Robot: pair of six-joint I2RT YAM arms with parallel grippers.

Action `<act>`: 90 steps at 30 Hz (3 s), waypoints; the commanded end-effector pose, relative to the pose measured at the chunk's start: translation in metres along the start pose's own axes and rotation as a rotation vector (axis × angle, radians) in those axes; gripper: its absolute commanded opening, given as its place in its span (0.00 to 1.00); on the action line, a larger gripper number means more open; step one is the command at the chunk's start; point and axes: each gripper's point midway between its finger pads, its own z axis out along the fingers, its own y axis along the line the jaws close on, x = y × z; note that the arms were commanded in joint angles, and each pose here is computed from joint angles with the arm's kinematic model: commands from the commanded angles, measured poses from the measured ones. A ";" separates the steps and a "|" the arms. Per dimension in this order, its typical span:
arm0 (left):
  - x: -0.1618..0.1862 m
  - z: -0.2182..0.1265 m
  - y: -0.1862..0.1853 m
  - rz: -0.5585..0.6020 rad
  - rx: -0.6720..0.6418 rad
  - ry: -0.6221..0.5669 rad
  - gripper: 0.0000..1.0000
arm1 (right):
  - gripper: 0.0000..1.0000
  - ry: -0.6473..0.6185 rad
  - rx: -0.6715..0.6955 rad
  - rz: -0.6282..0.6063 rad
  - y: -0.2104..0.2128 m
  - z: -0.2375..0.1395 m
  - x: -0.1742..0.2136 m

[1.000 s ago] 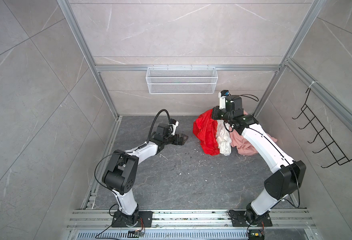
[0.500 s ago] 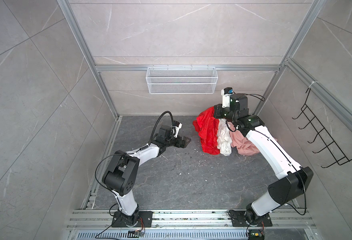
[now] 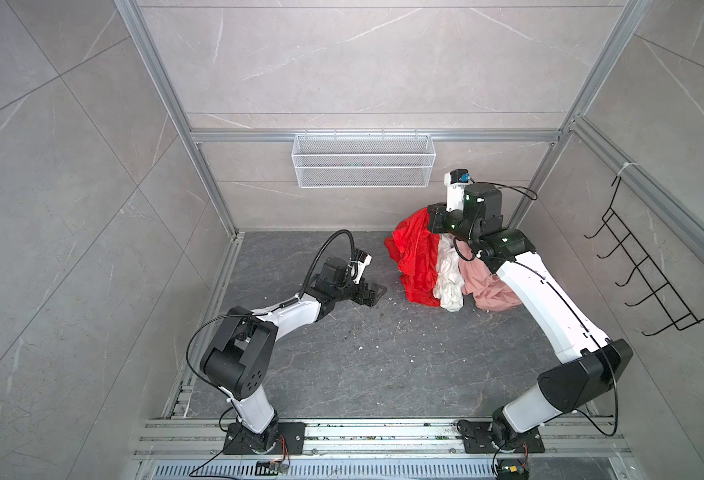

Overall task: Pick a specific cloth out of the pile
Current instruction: 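Lift the red cloth with the right gripper up out of the pile, then move the left gripper under the hanging red cloth and grasp its lower edge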

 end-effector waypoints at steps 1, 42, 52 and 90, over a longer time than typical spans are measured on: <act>-0.031 -0.010 -0.019 0.099 0.027 -0.102 0.98 | 0.00 -0.125 -0.059 0.019 0.018 -0.032 -0.045; -0.078 0.004 -0.064 0.153 0.122 -0.344 0.93 | 0.00 -0.227 -0.199 0.003 0.081 -0.076 -0.095; -0.085 0.020 -0.071 0.101 0.225 -0.401 0.76 | 0.00 -0.220 -0.193 0.004 0.080 -0.075 -0.090; -0.116 -0.010 -0.078 0.152 0.141 -0.379 0.00 | 0.00 -0.251 -0.195 0.000 0.080 -0.087 -0.098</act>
